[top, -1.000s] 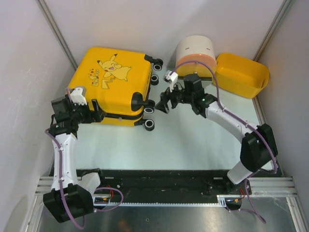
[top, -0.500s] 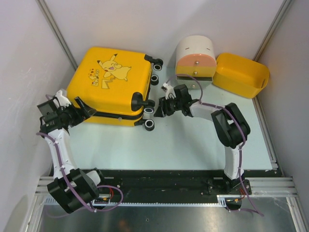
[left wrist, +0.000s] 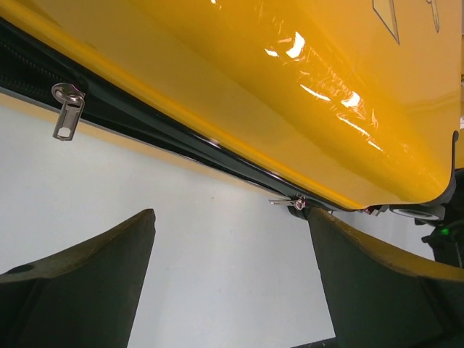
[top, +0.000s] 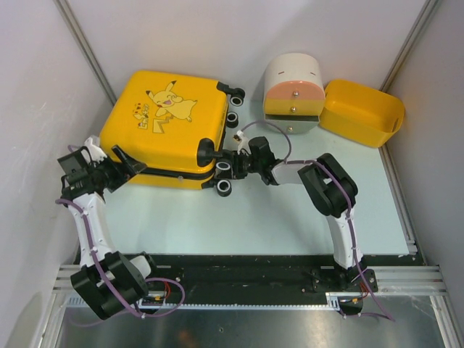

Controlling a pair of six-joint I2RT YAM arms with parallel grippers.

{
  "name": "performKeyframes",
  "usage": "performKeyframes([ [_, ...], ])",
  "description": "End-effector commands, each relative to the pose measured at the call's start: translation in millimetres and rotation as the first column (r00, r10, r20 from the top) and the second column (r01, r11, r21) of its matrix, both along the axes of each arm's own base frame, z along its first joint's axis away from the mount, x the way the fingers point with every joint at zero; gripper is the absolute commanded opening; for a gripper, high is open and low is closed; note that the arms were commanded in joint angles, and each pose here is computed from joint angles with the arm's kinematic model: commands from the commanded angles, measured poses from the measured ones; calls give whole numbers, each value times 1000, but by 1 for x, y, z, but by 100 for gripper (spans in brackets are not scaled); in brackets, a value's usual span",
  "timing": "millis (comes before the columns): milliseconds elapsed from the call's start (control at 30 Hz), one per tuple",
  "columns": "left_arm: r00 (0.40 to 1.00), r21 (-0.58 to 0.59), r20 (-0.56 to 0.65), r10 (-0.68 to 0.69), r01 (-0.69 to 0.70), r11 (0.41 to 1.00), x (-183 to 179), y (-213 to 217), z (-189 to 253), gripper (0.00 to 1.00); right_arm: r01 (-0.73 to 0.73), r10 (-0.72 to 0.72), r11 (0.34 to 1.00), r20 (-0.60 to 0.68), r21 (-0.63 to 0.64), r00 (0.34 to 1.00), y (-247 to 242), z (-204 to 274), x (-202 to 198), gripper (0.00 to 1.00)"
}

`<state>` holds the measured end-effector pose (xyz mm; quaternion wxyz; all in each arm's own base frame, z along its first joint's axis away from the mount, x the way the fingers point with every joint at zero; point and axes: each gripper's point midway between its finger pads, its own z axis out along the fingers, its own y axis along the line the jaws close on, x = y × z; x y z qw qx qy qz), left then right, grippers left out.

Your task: Open, take out, and arrange the luggage

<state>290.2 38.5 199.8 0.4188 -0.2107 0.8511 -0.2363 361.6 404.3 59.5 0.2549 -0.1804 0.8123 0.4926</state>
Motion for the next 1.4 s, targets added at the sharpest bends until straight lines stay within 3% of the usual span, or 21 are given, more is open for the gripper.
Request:
performKeyframes([
  [0,999,-24,35,24,-23,999,9,4,7,91,-135,136,991,-216,21,967,24,-30,-83,24],
  [233,992,-27,123,2,2,1000,14,4,17,93,-167,185,982,-310,83,933,49,-26,-143,20],
  [333,990,-17,142,12,-10,1000,13,5,22,94,-140,185,981,-436,133,881,59,-22,-183,20],
  [400,989,-17,148,23,-20,1000,14,6,23,94,-186,241,967,-396,173,886,69,-6,-218,20],
  [533,988,-22,144,46,-44,999,15,12,21,94,-282,346,925,-261,254,901,81,38,-242,20],
  [600,989,-23,141,54,-52,998,14,14,20,94,-293,347,923,-210,251,914,74,50,-231,20],
  [633,988,-22,143,54,-51,998,14,14,20,94,-290,332,921,-139,260,933,61,65,-206,20],
  [733,987,-14,150,56,-54,998,12,13,21,94,-242,270,949,-124,203,955,19,68,-156,24],
  [800,987,-15,150,59,-57,998,11,13,20,94,-229,241,967,-99,112,966,-12,57,-134,29],
  [900,987,-26,148,56,-53,998,9,10,18,94,-162,163,987,54,-22,985,-62,60,-90,37],
  [967,988,-28,147,57,-54,998,8,10,16,94,-12,28,995,162,-102,986,-95,64,-48,39],
  [1033,987,-20,149,61,-59,998,7,10,14,94,100,-63,986,260,-132,964,-117,68,-15,42],
  [1100,986,-16,154,61,-59,998,7,10,14,94,188,-142,977,349,-103,926,-132,77,21,52],
  [1200,987,-19,151,53,-50,999,8,9,11,94,210,-160,976,456,-59,875,-128,96,58,63],
  [1367,988,-24,147,51,-48,999,6,8,9,94,130,-78,991,622,-38,779,-111,132,83,79],
])
